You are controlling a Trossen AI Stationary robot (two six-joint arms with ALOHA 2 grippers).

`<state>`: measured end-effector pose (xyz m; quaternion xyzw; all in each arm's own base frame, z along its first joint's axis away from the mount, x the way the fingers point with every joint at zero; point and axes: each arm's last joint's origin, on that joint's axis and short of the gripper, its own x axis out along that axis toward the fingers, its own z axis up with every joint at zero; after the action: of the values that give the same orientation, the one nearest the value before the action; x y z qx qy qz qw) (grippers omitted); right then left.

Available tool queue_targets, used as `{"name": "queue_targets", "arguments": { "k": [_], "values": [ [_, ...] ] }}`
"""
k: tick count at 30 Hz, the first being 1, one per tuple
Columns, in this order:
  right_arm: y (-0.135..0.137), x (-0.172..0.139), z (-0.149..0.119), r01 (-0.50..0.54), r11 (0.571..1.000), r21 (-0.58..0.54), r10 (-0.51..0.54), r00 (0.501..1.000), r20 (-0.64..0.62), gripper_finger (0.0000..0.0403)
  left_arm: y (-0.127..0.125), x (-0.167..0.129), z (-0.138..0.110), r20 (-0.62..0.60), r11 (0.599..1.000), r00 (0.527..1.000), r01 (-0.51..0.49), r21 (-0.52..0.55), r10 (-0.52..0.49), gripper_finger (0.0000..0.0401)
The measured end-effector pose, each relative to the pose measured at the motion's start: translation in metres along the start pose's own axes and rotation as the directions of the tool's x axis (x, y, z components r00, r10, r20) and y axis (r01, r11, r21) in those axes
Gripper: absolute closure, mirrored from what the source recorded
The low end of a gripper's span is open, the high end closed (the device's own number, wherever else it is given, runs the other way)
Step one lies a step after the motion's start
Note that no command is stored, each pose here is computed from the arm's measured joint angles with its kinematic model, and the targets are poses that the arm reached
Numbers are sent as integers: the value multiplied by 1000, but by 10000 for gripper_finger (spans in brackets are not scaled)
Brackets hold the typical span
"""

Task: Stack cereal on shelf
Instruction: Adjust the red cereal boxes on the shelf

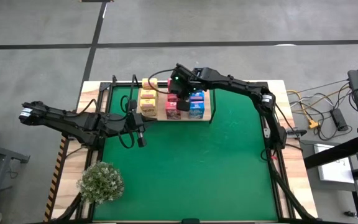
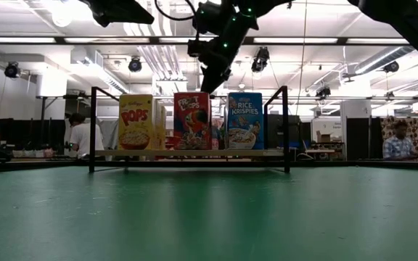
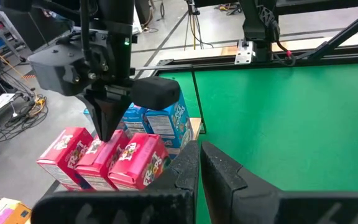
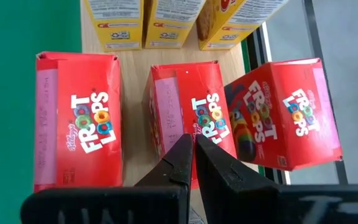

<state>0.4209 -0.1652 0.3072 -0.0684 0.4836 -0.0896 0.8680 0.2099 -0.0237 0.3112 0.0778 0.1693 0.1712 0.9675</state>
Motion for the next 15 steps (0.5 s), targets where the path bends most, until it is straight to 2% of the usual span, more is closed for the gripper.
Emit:
{"name": "queue_targets", "arguments": {
  "k": [10,15],
  "values": [
    [0,0,1,4,1000,23,-4,1000,14,390,0,0,0,0,1000,1000,0,0,0,401],
    [0,0,2,3,998,68,-4,1000,16,390,0,0,0,0,1000,1000,0,0,0,401]
  ]
}}
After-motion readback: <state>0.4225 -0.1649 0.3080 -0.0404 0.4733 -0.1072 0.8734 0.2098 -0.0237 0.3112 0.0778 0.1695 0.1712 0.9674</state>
